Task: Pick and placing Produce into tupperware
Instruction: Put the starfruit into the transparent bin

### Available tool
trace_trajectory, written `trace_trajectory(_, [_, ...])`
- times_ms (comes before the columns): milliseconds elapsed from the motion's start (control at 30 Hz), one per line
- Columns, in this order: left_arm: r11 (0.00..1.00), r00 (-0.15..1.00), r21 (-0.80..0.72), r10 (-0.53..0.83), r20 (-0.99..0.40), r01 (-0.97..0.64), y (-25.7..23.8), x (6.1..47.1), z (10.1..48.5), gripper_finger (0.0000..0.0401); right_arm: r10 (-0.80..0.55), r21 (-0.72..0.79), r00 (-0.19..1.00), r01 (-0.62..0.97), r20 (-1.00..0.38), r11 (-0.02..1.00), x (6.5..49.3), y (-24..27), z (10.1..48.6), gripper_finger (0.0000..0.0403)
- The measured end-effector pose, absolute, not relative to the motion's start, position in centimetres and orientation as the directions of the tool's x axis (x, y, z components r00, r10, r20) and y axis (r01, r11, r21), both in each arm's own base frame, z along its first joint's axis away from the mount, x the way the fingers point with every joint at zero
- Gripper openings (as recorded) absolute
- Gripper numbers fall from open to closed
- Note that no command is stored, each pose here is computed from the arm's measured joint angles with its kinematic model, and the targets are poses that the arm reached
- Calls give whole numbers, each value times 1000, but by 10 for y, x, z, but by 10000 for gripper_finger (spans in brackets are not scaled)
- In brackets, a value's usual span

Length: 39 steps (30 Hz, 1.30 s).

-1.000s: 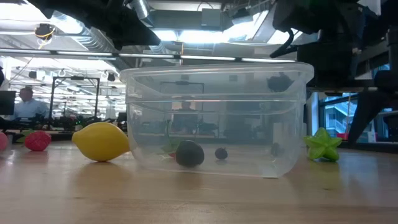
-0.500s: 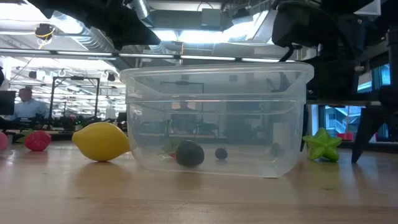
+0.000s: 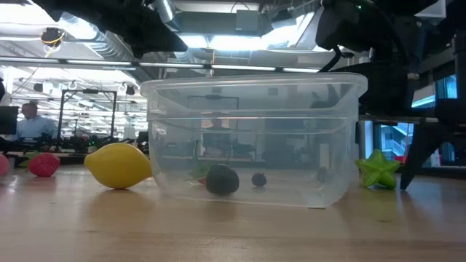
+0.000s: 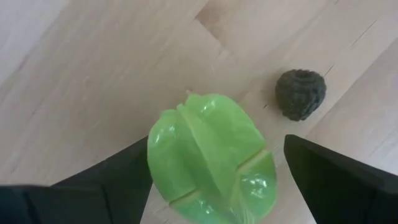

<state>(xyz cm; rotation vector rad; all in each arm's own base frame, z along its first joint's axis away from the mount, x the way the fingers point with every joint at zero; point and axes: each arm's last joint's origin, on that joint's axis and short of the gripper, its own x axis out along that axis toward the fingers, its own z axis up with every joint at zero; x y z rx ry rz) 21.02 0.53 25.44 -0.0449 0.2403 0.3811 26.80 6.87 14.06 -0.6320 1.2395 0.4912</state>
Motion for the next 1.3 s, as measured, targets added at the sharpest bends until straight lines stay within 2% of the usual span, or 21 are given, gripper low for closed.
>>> trace_trajectory(267, [927,900,2,363,-240,-374,5,210,254,29,5,-172,259,-657,-966,734,268,69,141,316])
trace_trajectory(700, [927,900,2,364,-240,-374,5,210,254,49,5,-161,257,-619,-966,769,268,69,141,223])
trace_trajectory(1000, [927,900,2,364,-241,-374,5,210,254,54,5,-142,254,-558,-967,818,267,69,141,241])
trace_trajectory(1167, [927,900,2,364,-240,-374,5,210,254,42,1,-126,238,-520,-971,845,269,69,146,221])
trace_trajectory(1300, [927,900,2,364,-241,-374,5,210,254,31,1,-119,236,-491,-972,863,276,71,160,221])
